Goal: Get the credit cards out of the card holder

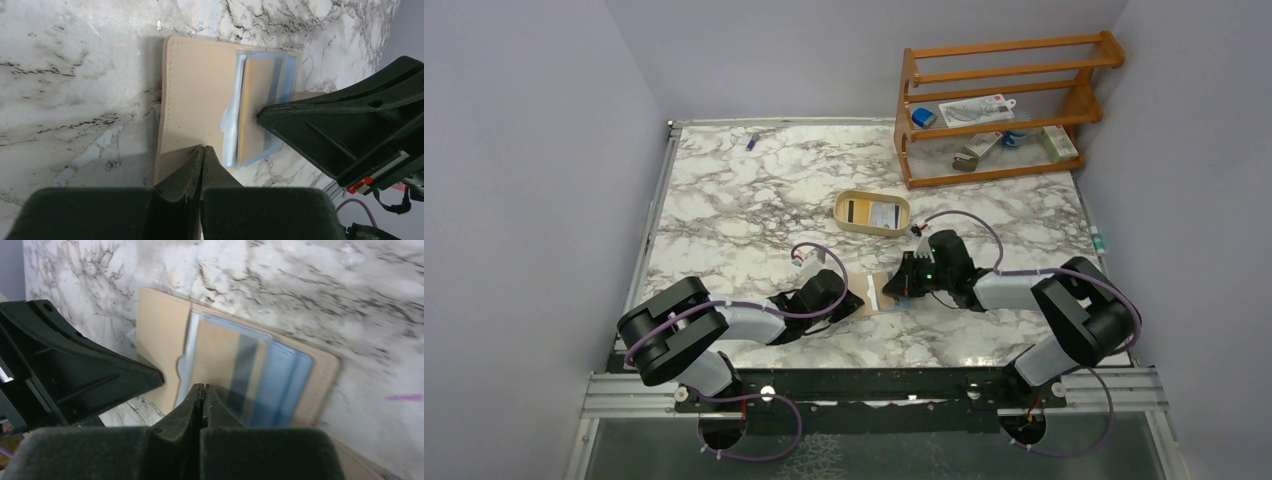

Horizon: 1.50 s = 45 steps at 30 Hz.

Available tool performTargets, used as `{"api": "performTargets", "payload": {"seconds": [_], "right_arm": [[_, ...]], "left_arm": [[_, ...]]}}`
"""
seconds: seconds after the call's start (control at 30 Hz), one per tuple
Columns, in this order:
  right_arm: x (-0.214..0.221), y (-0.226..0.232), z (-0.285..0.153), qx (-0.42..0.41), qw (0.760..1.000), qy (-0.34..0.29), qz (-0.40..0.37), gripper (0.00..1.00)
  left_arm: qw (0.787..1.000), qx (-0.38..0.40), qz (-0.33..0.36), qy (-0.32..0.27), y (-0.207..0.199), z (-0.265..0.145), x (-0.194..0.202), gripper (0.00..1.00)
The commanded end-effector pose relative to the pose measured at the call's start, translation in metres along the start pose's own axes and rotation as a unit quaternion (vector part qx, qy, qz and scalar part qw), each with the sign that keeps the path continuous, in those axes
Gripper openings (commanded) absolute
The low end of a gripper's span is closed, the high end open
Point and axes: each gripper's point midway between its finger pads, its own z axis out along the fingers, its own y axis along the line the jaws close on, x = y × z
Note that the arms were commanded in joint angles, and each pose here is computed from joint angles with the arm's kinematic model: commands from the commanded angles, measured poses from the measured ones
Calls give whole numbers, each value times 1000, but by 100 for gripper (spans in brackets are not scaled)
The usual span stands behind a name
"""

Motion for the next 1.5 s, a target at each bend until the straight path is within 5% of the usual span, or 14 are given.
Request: {"api": "performTargets", "payload": {"seconds": [0.0,0.33,0.4,0.47,0.57,1.47], "right_arm": [[40,-22,17,49,998,50,9,1],[1,4,3,49,999,5,-21,6],[-16,13,-8,49,998,-24,-35,17],[-27,16,-18,45,997,-42,-38,45],[-26,11,-18,38,998,-37,-25,58],[-3,-33,-16,119,993,-17,-19,59]], "left_arm": [[991,-125,37,24,73,-5,18,0],[990,-130,40,25,76,-5,18,0],[990,-131,41,26,77,-5,19,0],[990,-130,41,26,76,-5,19,0],[990,-129,42,27,76,-5,19,0],[991,-127,45,26,78,-8,19,0]]}}
